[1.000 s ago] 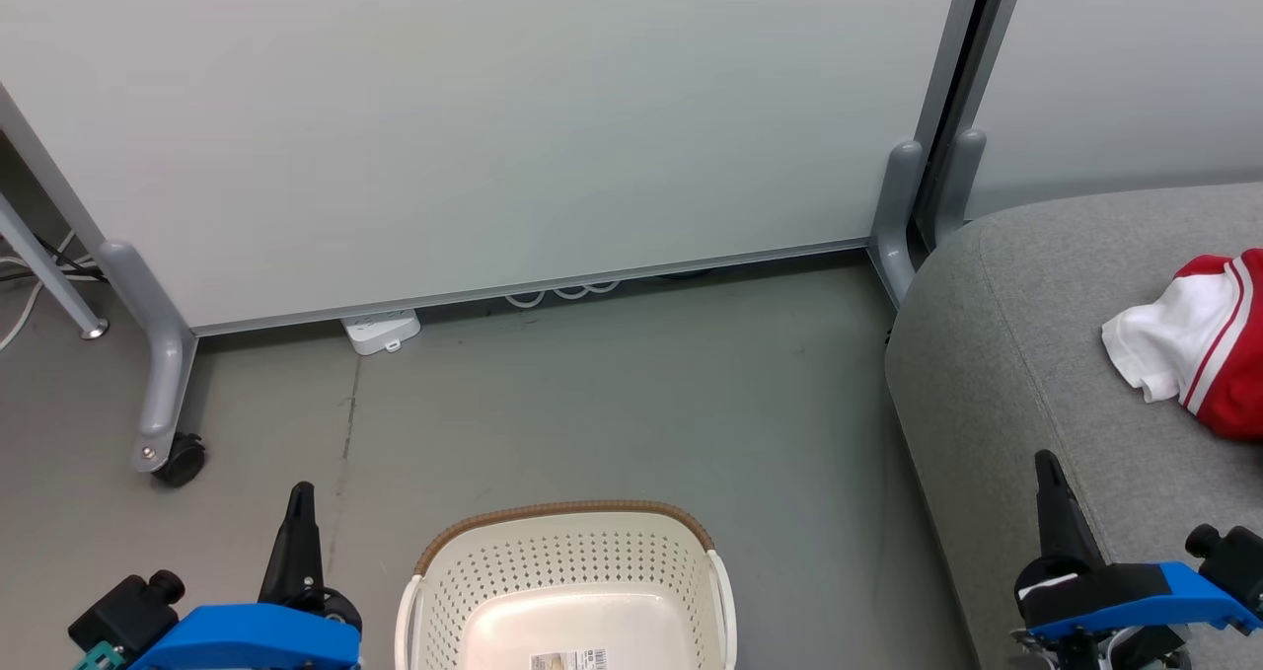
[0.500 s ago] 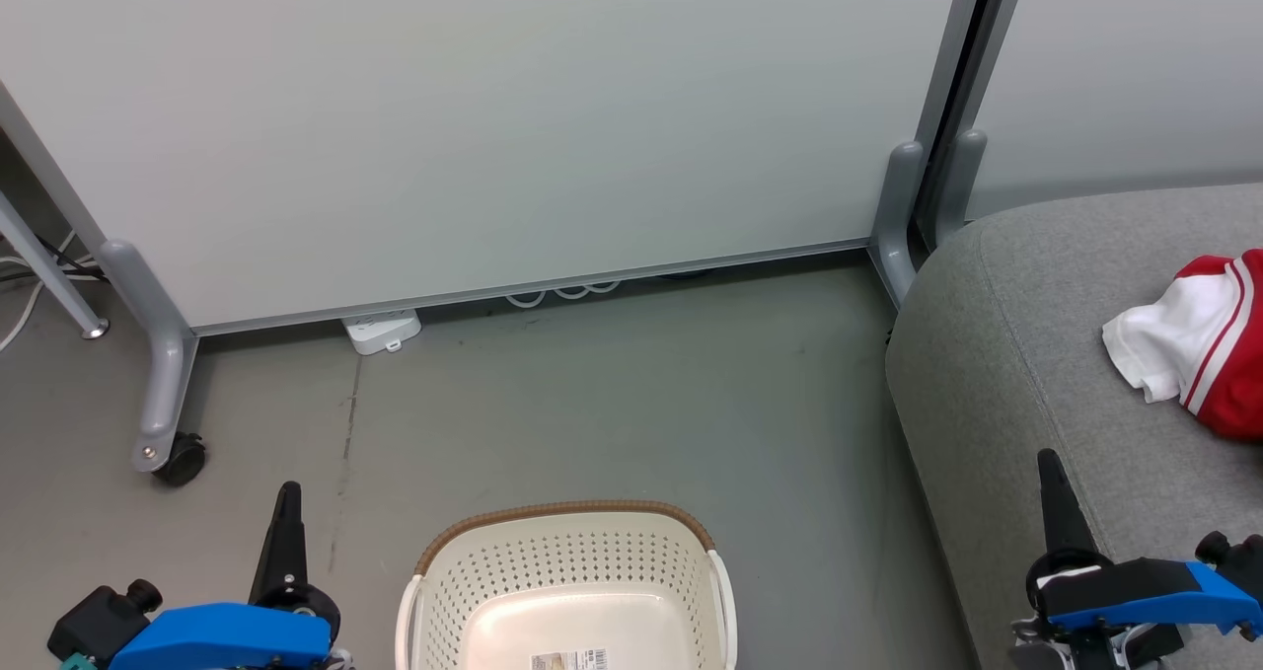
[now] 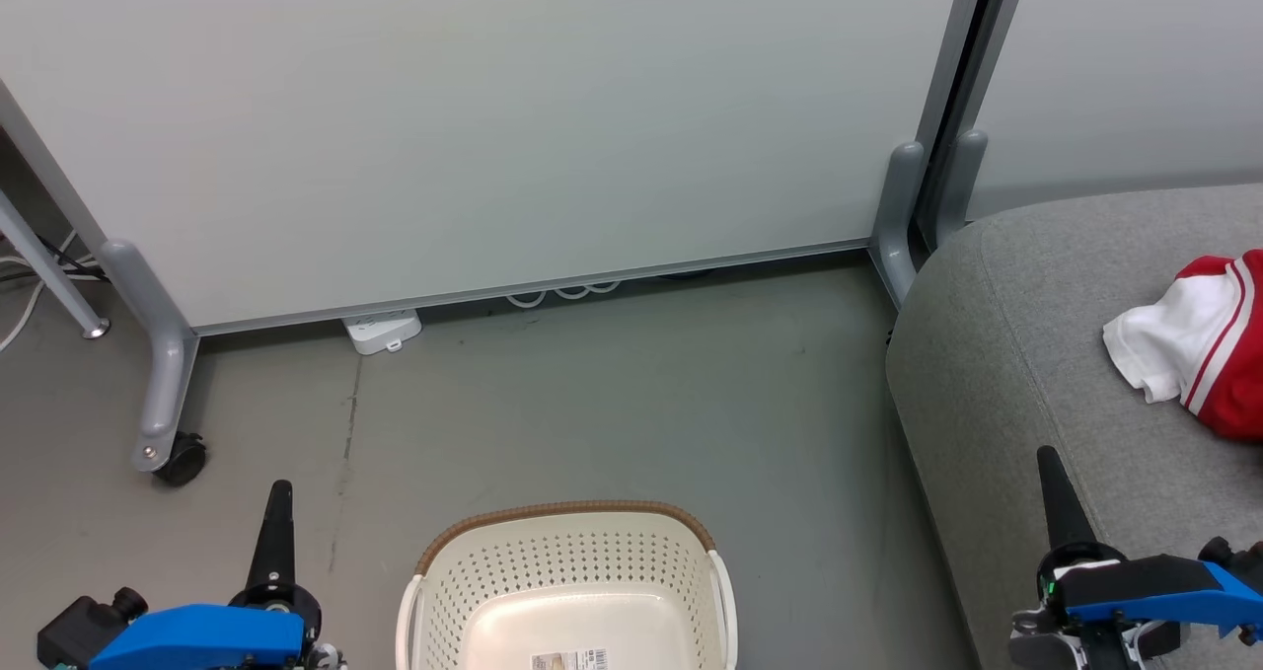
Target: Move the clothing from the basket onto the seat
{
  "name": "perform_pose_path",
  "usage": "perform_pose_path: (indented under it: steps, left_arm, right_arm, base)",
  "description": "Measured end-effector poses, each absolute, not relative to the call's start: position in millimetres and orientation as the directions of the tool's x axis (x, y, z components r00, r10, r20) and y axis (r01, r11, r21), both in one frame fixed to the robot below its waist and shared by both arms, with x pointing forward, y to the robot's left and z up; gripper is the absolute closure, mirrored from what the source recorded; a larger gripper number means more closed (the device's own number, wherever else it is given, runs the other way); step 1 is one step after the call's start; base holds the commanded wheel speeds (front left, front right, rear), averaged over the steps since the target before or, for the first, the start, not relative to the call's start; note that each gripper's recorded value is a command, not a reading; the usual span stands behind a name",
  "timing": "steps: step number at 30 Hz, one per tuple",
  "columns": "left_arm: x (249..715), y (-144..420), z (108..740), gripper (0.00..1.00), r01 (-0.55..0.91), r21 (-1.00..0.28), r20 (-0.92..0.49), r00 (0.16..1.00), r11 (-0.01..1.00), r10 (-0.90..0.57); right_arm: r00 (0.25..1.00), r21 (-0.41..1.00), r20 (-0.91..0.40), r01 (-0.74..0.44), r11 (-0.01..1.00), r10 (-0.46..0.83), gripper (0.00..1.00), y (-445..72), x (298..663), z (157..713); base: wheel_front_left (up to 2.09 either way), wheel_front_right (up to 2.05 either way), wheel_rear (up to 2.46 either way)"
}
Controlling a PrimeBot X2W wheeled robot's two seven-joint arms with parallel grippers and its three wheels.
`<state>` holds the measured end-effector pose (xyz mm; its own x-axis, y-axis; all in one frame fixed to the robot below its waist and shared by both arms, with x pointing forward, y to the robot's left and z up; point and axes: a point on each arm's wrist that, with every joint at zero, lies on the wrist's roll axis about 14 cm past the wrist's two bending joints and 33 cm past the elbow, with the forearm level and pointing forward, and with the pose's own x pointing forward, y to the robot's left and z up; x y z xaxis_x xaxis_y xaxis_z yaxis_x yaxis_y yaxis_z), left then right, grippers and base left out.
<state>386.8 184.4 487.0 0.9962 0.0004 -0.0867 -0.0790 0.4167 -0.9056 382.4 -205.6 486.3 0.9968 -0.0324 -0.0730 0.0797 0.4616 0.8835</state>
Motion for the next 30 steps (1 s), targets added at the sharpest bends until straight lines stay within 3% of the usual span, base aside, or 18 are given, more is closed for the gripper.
perform_pose_path:
  steps: [30]
  left_arm:
    - [387.2,192.7,494.7,1.00,-0.053,-0.983,-0.055,0.999,0.174,-0.003]
  right_arm:
    - [0.999,0.979,-0.048,0.051,0.200,-0.016,1.00,-203.2,384.8,494.5]
  base:
    - [0.00,0.00,0.00]
